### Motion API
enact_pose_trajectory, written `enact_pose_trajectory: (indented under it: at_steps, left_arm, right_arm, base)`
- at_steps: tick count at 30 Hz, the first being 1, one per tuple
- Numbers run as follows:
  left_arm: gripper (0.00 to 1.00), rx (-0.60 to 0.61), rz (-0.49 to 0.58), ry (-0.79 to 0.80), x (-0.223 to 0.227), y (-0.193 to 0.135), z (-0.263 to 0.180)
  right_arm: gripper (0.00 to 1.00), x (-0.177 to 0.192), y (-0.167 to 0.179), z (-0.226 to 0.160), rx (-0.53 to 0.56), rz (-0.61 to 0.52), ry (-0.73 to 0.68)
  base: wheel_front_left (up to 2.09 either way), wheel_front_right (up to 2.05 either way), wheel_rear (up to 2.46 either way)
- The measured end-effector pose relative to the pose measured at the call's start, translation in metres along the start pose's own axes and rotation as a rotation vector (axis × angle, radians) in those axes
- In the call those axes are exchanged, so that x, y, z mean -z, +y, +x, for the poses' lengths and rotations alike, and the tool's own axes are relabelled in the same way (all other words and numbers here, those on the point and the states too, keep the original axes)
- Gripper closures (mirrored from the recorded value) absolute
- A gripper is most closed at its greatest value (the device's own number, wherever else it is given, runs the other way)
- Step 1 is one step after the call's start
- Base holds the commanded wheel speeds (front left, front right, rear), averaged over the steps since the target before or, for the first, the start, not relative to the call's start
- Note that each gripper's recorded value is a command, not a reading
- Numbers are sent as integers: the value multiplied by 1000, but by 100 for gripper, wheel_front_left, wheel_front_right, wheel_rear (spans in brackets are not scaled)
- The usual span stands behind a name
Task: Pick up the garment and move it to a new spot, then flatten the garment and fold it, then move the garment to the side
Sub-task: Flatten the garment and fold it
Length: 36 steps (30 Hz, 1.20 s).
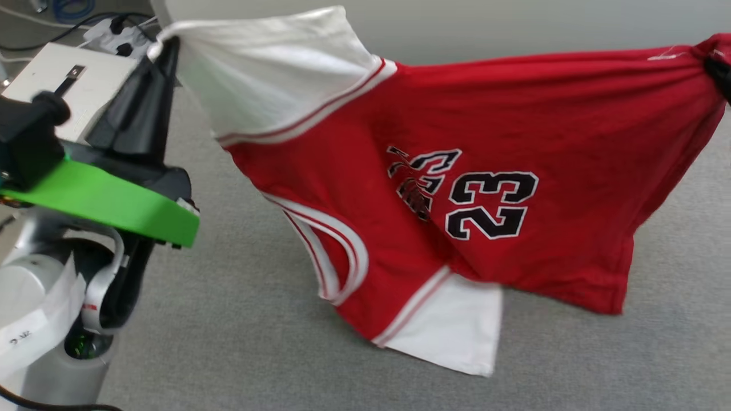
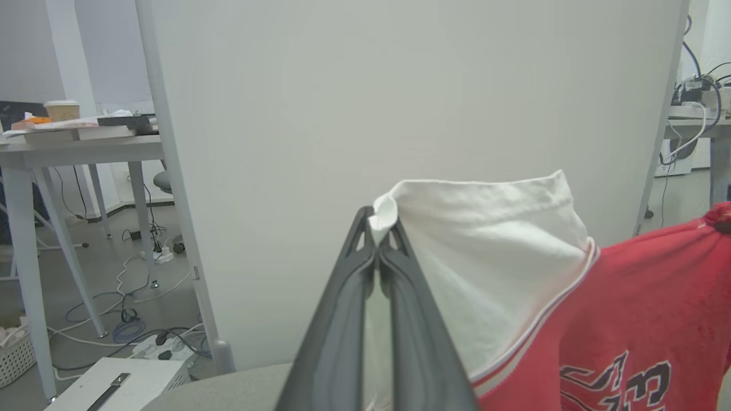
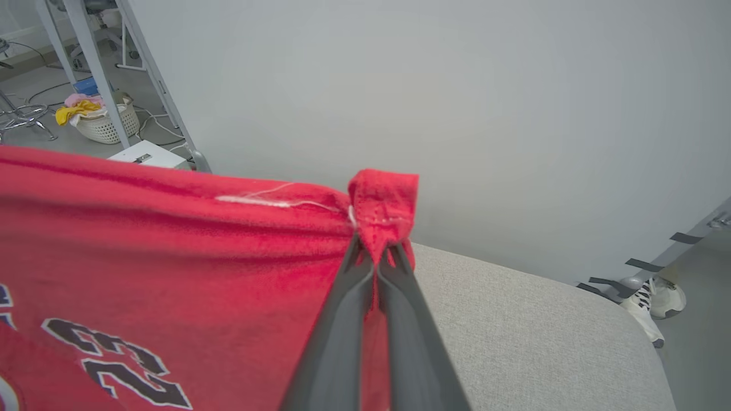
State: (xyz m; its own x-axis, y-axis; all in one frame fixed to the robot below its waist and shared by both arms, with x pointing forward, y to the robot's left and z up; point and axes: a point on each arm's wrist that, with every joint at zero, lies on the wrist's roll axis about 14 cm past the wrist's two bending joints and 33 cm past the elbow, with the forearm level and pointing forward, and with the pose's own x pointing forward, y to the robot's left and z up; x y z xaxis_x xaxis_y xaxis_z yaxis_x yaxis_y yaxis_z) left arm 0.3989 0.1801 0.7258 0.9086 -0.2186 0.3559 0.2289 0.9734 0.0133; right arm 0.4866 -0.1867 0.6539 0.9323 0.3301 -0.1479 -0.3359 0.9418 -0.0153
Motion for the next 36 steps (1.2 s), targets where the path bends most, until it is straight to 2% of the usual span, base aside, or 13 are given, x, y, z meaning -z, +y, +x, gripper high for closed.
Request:
enact_pose_trajectory:
  at_steps: [9,17,26,36]
  left_arm:
    - [100,64,108,-204,-62,-19,25]
    - [100,97,212,-241,-77,-15,52]
    - [100,127,374,-178,-63,13,110]
    - [100,120,482,-94,-16,50,200]
  right_arm:
    - [100,-48,-11,-45,54,-20,-189]
    - [100,-56,-21,-43,81,-20,-253]
    - [100,-67,-39,-2,103,-38,-296]
    - [100,-64,-74,90,140,-80,-279]
  base:
    - [0,0,0]
    - [0,0,0]
    - [0,0,0]
    - [0,0,0]
